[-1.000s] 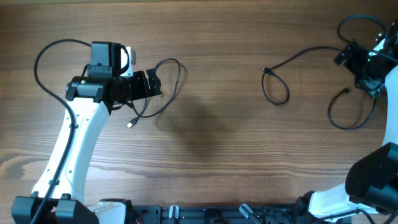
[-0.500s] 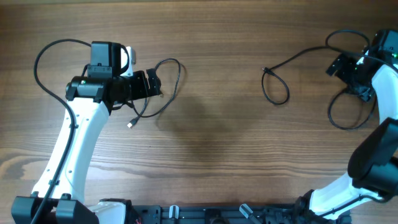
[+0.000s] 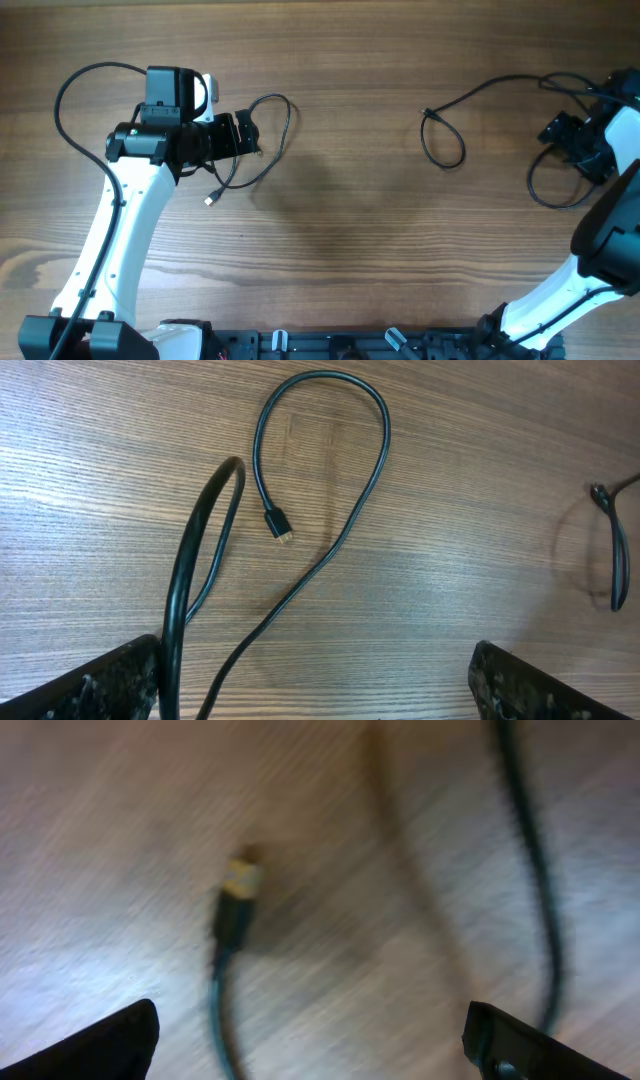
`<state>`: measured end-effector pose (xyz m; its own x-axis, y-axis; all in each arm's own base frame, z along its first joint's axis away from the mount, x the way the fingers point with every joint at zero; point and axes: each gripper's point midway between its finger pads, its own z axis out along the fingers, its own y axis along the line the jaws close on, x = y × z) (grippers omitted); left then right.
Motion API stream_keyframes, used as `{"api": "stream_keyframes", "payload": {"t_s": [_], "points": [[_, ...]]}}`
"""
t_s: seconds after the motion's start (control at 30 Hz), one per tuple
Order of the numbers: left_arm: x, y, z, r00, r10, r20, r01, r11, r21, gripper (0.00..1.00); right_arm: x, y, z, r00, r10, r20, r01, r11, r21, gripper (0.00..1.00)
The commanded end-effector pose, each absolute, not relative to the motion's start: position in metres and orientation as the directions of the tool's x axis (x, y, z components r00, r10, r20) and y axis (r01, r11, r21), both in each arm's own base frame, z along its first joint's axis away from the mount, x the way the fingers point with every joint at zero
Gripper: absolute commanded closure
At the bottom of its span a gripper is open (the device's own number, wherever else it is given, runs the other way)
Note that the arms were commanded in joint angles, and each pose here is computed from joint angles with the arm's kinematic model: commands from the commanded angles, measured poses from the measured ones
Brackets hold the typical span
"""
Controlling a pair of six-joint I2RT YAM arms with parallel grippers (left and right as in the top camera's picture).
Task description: Untangle cables
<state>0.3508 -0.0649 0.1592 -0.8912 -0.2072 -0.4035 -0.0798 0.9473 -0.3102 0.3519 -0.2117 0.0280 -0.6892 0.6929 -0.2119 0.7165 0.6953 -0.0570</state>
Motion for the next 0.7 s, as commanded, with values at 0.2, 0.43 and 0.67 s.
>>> {"api": "stream_keyframes", "payload": {"t_s": [0.2,0.43,0.67], "points": [[0.351,-0.068,0.156,-0.896,-0.197,-0.398,-0.069,0.947,-0.314,0.0,0.262,-0.288,0.022,-0.458,0.872,-0.171,0.883,0.425,-0.201,0.0],[0.355,-0.068,0.159,-0.888,-0.198,-0.416,-0.062,0.946,-0.318,0.0,0.287,-0.273,0.017,-0.548,0.827,-0.131,0.835,0.55,-0.017,0.07],[0.355,-0.068,0.158,-0.889,-0.198,-0.413,-0.063,0.946,-0.317,0.0,0.262,-0.299,0.021,-0.456,0.871,-0.185,0.888,0.431,-0.158,0.29]]}}
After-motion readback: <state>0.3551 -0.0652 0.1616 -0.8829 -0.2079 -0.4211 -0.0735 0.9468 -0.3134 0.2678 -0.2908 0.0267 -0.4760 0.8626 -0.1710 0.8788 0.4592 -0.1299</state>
